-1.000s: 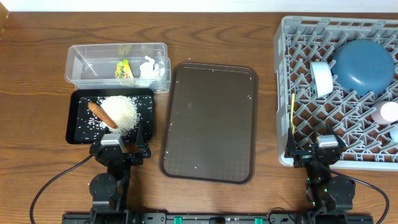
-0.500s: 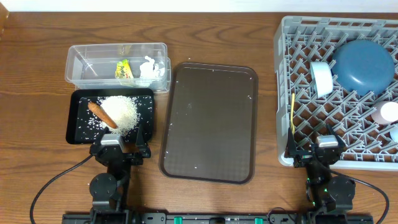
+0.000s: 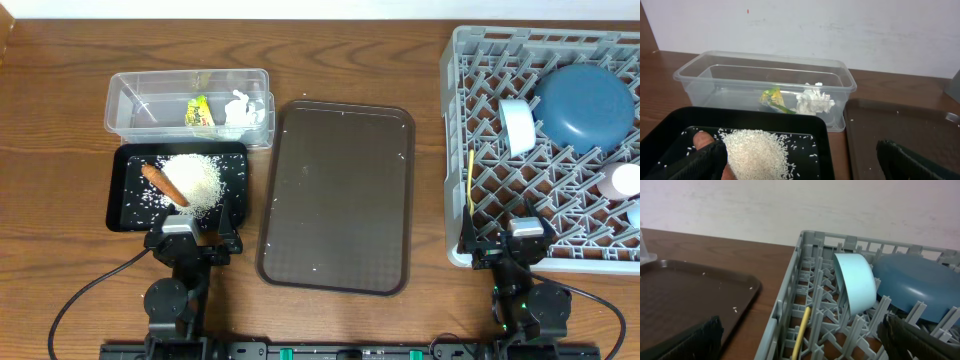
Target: Sort waste into correct bins and load items into the dishwasher rack
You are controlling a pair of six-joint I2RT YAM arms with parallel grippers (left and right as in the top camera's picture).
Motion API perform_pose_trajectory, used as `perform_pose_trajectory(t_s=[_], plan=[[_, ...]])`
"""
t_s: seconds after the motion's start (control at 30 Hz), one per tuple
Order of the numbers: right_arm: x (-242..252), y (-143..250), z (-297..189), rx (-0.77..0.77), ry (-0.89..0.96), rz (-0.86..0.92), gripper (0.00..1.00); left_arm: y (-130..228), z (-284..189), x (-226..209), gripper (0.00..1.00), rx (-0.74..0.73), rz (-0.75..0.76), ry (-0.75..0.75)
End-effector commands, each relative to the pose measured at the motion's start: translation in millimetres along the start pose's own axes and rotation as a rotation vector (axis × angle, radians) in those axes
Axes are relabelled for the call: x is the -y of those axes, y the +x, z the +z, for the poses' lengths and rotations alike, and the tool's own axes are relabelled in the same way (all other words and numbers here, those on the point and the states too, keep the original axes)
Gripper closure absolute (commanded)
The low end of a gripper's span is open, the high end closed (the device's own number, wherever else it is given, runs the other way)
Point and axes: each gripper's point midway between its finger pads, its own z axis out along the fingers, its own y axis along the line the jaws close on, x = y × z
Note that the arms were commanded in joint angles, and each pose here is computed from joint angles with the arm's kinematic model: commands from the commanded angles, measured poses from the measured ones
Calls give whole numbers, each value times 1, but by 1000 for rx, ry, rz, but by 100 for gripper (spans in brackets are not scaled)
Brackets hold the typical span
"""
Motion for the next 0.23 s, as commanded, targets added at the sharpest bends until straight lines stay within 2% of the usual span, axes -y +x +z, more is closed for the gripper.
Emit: perform_pose_trajectory(t_s=[0.0,0.2], plan=[[-1,0,0,0,-2,-14,1,15,1,-5,3,-44,10,-23],[-1,0,0,0,-2,-14,1,15,1,-5,3,-44,10,-23]])
